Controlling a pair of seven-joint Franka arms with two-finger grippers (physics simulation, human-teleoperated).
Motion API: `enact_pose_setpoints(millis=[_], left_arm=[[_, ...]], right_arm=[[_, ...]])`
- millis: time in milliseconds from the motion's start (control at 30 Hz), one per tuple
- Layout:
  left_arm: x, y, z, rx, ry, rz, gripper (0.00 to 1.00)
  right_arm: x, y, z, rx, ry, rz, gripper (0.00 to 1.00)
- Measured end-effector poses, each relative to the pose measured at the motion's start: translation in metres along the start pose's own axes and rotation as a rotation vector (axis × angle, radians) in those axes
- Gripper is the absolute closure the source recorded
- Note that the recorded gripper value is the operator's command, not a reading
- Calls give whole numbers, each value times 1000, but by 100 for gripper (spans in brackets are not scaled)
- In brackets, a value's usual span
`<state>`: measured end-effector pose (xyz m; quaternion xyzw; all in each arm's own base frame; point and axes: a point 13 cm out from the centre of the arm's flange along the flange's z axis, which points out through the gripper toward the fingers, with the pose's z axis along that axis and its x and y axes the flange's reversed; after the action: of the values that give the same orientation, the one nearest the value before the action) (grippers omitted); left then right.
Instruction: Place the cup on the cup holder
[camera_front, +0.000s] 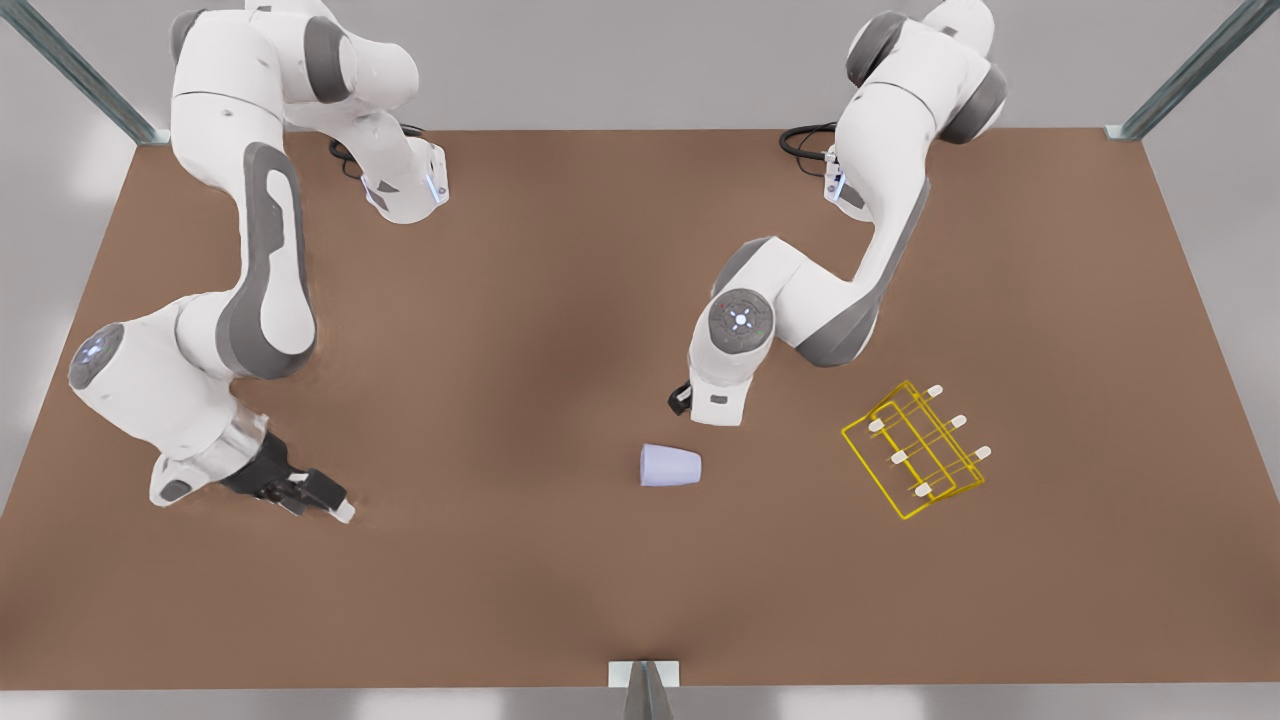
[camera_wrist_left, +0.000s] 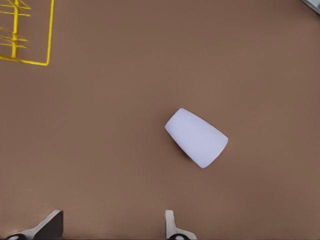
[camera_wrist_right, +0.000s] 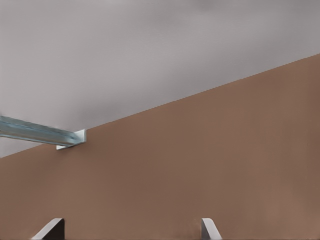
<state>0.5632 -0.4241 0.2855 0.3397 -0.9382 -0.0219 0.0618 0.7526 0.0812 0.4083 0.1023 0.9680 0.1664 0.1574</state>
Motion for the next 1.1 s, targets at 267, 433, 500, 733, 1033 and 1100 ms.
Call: enact_pose_setpoints(millis=[267, 433, 500, 733, 1033, 1100], left_arm=[[-14, -54, 46, 144, -35, -467, 0], [-75, -52, 95, 153, -64, -746, 0], [-76, -55, 110, 156, -66, -802, 0], [-58, -68, 138, 175, -57, -885, 0], [-40, -80, 169, 181, -48, -892, 0], [-40, -82, 175, 186, -47, -888, 0]], right_arm=[[79, -140, -127, 318, 216, -36, 0], [84, -146, -128, 368, 261, -72, 0], [86, -146, -130, 373, 272, -82, 0], [90, -150, -127, 382, 302, -103, 0], [91, -152, -120, 384, 319, -118, 0], [91, -152, -120, 383, 318, -120, 0]])
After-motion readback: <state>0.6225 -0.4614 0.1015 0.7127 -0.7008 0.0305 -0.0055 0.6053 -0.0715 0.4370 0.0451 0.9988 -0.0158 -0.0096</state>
